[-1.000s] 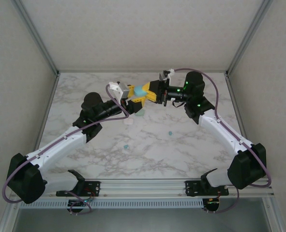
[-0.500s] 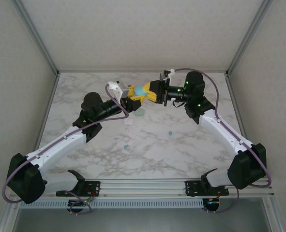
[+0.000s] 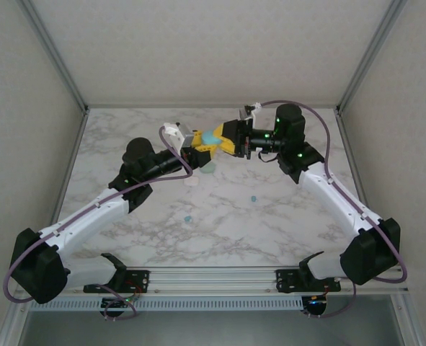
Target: Insert wireless bluetooth earbuds into charging case
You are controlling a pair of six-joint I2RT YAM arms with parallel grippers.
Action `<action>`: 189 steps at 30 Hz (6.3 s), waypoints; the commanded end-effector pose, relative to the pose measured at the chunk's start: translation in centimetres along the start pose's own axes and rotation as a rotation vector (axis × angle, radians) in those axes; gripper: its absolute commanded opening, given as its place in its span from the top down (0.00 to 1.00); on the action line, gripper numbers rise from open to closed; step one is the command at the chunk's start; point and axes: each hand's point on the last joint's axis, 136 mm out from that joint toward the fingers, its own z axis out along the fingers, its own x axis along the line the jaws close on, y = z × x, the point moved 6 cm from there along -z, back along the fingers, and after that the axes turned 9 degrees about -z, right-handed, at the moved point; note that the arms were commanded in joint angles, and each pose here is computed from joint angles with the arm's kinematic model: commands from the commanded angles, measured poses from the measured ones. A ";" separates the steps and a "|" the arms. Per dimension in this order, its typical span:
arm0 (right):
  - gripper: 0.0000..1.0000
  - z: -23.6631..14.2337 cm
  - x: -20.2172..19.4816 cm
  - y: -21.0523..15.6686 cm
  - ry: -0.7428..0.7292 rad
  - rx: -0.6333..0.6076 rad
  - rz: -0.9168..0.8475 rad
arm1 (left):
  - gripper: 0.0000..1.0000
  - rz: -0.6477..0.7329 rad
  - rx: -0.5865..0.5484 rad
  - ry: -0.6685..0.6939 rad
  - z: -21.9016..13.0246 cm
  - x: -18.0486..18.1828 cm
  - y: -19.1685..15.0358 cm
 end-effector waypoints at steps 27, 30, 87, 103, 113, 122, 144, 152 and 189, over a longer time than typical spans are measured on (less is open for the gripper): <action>0.29 -0.4 1.5 0.3 -0.171 0.115 -0.202 | 0.67 0.000 0.006 -0.059 -0.8 -1.4 0.4; 0.31 0.3 1.2 0.5 -0.102 0.115 -0.118 | 0.67 0.005 -0.002 -0.061 -0.7 -1.4 0.7; 0.42 0.1 1.0 0.0 -0.083 0.075 -0.164 | 0.67 0.022 0.032 -0.040 -1.2 -1.6 0.5; 0.34 -3.3 2.7 -2.4 -0.241 0.082 -0.704 | 0.68 0.034 0.064 -0.089 -1.5 -2.3 0.8; 0.34 -2.0 0.8 -2.7 -0.287 0.186 -0.660 | 0.68 0.024 0.051 -0.108 -1.1 -2.4 1.3; 0.34 -1.9 0.8 -1.3 -0.331 0.087 -0.641 | 0.68 0.020 0.074 -0.127 -1.1 -2.6 1.1; 0.33 -2.5 0.7 1.0 -0.467 -0.083 -0.541 | 0.68 0.022 0.102 -0.137 -1.7 -3.1 0.7; 0.29 -3.8 3.8 1.0 -0.432 -0.134 -0.581 | 0.68 -0.003 0.096 -0.074 -1.8 -2.2 0.0; 0.59 6.6 -20.2 -7.8 -0.946 0.594 -0.269 | 0.68 0.032 -0.016 0.272 -12.1 -2.4 2.4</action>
